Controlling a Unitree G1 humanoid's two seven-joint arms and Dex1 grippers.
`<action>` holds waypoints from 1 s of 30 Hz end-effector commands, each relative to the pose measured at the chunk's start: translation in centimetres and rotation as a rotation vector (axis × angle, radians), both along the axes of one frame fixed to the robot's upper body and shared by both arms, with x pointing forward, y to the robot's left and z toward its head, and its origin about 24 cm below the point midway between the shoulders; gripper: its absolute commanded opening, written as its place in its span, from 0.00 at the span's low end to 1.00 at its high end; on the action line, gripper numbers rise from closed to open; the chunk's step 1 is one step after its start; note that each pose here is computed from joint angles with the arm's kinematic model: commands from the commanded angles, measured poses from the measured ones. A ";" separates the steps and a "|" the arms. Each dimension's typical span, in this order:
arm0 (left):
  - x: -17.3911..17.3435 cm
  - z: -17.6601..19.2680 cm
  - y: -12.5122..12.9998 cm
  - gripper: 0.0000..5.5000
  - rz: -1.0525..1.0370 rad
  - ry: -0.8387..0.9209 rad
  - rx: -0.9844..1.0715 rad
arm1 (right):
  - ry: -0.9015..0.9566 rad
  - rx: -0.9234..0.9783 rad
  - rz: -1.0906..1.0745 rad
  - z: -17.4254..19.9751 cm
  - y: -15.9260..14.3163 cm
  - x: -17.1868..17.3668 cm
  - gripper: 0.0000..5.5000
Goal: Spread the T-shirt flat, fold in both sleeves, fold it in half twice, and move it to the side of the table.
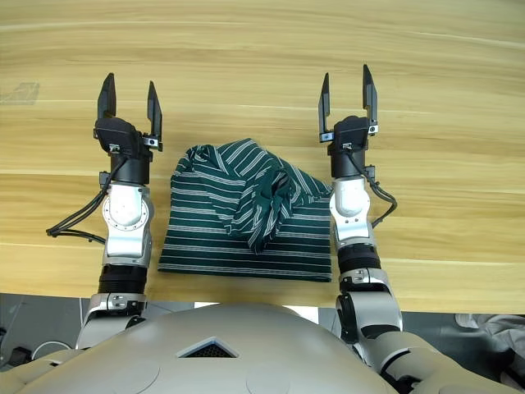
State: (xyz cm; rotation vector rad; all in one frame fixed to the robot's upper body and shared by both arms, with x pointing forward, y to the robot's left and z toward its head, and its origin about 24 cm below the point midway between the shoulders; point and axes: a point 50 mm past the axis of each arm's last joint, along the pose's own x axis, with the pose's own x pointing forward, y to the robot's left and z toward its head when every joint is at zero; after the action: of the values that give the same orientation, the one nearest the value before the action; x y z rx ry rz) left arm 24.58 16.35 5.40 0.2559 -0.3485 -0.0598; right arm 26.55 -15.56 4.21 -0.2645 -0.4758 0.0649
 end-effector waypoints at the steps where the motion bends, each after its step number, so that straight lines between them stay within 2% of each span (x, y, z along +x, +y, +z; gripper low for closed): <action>1: -0.9 -0.4 -0.7 0.53 -0.028 0.083 -0.056 | -0.009 -0.004 0.005 0.2 0.2 0.3 0.52; 5: -3.9 -1.0 -2.8 0.53 -0.125 0.251 -0.068 | 0.000 -0.004 0.017 0.2 0.6 0.8 0.52; 12: -8.9 -0.1 -4.9 0.53 -0.232 0.399 -0.050 | -0.005 -0.002 0.030 0.4 1.1 1.1 0.52; 21: -11.1 -0.3 -6.8 0.53 -0.434 0.541 -0.013 | -0.010 0.000 0.030 0.6 1.4 1.4 0.52; 30: -12.3 -0.1 -8.4 0.53 -0.628 0.557 0.043 | -0.018 0.001 0.038 0.9 1.5 1.3 0.52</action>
State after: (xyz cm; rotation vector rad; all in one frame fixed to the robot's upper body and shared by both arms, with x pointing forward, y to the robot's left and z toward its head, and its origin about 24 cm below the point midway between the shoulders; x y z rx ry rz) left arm 12.46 8.20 4.95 0.1479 0.1518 -0.7161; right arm 27.65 -14.16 4.80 -0.2502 -0.4956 0.0949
